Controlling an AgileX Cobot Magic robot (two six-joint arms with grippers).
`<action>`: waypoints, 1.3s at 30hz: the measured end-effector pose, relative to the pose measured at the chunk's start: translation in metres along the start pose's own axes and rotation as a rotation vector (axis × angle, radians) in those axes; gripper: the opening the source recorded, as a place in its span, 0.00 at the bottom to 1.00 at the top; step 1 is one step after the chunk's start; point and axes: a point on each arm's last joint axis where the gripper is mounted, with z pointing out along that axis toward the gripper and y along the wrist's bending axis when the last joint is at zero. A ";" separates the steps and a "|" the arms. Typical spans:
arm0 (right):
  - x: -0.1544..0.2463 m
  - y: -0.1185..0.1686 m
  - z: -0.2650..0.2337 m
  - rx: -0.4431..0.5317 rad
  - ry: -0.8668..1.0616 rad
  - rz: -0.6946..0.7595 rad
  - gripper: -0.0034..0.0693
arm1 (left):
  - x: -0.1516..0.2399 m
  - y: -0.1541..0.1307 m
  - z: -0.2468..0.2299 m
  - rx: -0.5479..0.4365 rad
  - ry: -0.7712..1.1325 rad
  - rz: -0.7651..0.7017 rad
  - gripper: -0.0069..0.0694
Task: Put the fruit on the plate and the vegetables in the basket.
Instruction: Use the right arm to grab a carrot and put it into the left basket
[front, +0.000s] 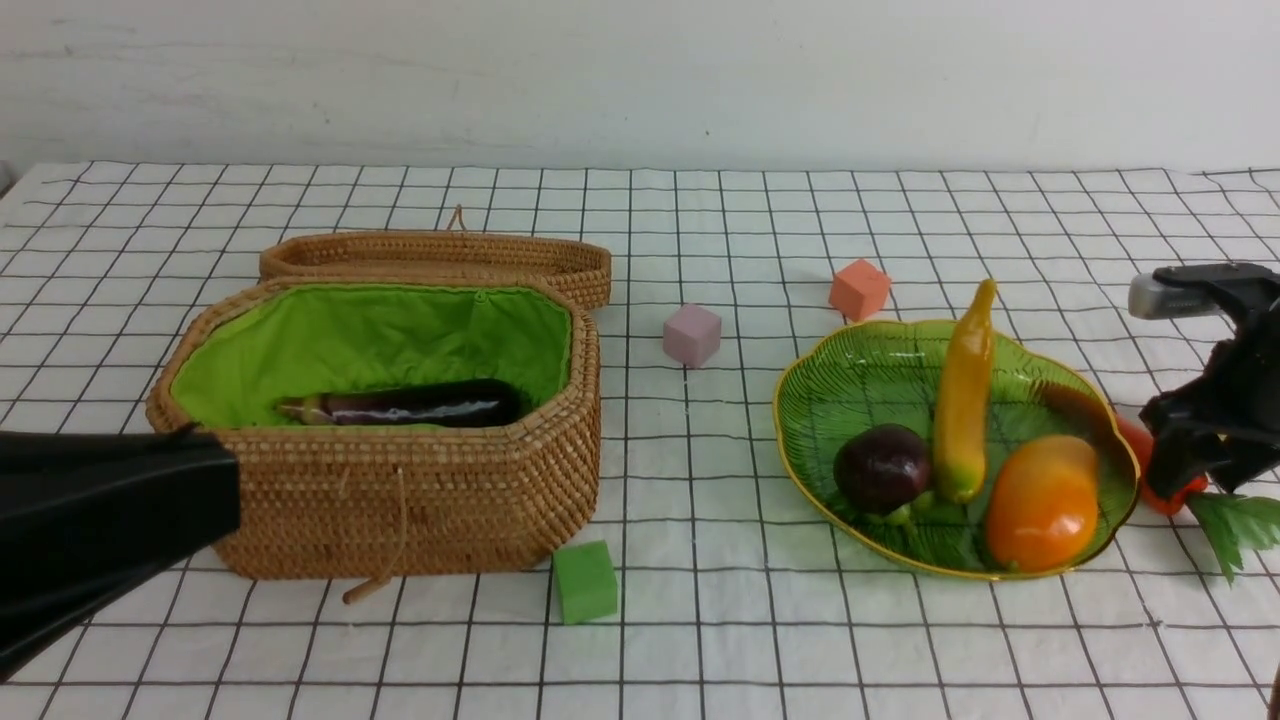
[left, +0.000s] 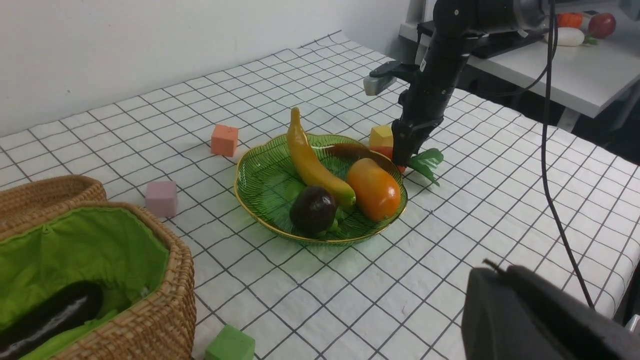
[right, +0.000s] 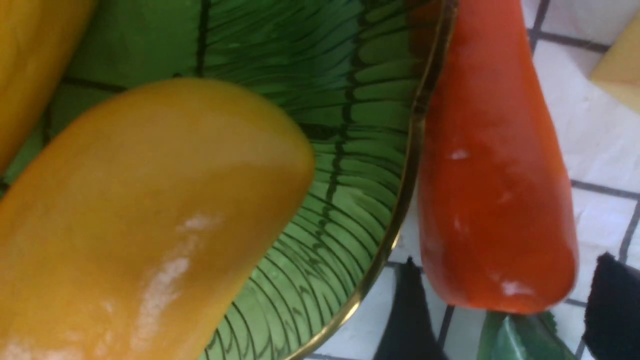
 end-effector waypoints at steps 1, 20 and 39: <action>-0.001 0.000 0.000 0.004 -0.008 0.000 0.69 | 0.000 0.000 0.000 0.000 0.000 0.000 0.09; -0.004 -0.008 0.032 0.014 -0.009 0.009 0.70 | 0.000 0.000 0.000 0.000 0.000 0.000 0.09; -0.004 -0.006 0.008 0.039 -0.032 0.074 0.60 | 0.000 0.000 0.000 0.000 0.003 -0.001 0.09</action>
